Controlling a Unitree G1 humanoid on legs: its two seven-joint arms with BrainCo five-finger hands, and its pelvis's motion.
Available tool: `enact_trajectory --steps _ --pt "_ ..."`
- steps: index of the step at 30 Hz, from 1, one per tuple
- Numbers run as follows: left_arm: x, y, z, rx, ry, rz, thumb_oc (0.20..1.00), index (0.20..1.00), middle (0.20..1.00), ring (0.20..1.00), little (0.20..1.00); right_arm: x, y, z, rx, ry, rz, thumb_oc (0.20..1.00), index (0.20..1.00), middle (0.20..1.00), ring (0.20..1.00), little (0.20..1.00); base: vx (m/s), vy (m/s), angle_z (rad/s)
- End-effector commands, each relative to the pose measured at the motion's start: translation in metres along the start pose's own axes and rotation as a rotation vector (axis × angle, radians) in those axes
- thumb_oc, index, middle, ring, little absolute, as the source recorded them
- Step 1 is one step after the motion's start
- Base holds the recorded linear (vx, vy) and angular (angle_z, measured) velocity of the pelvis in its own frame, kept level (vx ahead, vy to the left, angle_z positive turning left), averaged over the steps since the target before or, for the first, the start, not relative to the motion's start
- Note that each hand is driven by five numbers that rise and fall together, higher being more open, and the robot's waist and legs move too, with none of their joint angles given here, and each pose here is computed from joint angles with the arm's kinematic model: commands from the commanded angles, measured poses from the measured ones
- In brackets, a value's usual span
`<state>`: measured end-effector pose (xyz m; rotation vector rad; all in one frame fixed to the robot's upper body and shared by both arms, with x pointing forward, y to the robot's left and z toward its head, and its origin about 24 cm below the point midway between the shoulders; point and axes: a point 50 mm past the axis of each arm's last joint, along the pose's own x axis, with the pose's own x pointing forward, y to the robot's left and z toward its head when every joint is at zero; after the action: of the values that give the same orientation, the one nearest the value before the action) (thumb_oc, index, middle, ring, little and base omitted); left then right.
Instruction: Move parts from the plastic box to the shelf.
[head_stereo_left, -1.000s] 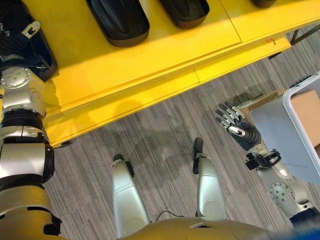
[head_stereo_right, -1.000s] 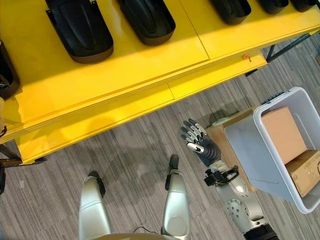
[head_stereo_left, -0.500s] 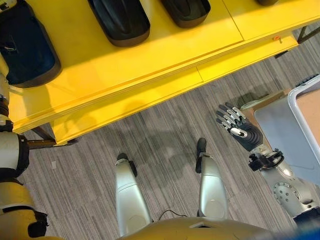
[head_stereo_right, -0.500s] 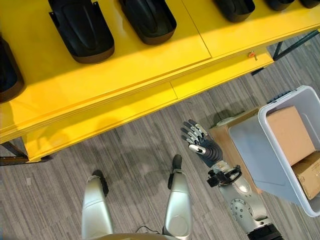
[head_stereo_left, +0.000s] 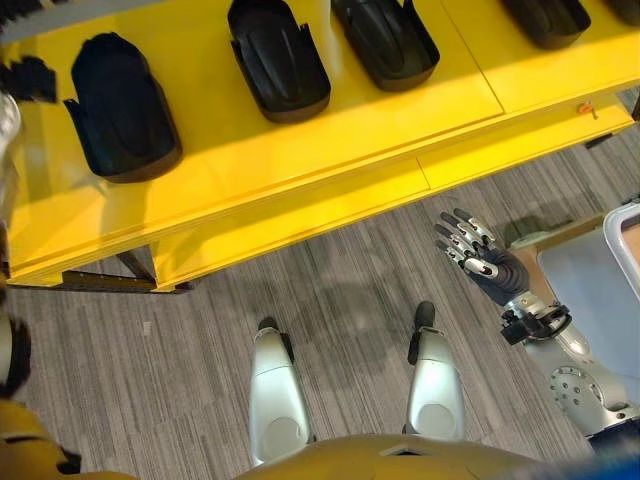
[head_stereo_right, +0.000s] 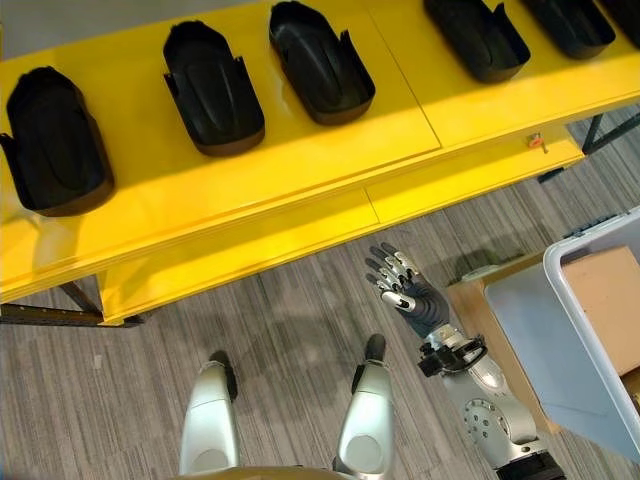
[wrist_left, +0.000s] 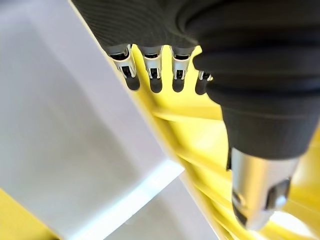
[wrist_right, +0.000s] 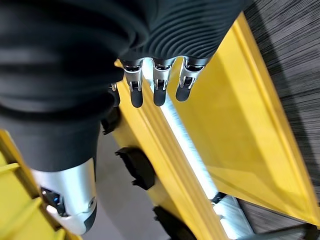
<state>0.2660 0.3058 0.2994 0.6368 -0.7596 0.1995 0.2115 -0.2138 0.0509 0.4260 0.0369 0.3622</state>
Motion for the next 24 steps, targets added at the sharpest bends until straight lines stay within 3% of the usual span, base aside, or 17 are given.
enact_trajectory --steps 1,5,10,24 --pt "0.013 0.025 -0.002 -0.085 -0.038 0.152 1.0 1.0 1.0 1.0 1.0 0.01 0.007 0.028 -0.076 -0.126 0.043 1.0 1.0 1.0 1.0 1.0 0.04 -0.028 0.13" --pt "-0.024 -0.02 -0.01 -0.176 -0.019 0.036 1.0 1.0 1.0 1.0 1.0 0.014 0.011 0.03 -0.095 -0.157 0.031 1.0 1.0 1.0 1.0 1.0 0.1 -0.035 0.27" --pt "-0.073 -0.052 -0.014 -0.236 0.034 -0.02 1.0 1.0 1.0 1.0 1.0 0.012 0.013 0.028 -0.077 -0.184 0.014 1.0 1.0 1.0 1.0 1.0 0.14 -0.045 0.07" --pt "-0.126 -0.122 -0.026 -0.142 0.18 -0.227 1.0 1.0 1.0 1.0 1.0 0.01 0.017 0.027 -0.068 -0.198 0.004 1.0 1.0 1.0 1.0 1.0 0.07 -0.022 -0.02"
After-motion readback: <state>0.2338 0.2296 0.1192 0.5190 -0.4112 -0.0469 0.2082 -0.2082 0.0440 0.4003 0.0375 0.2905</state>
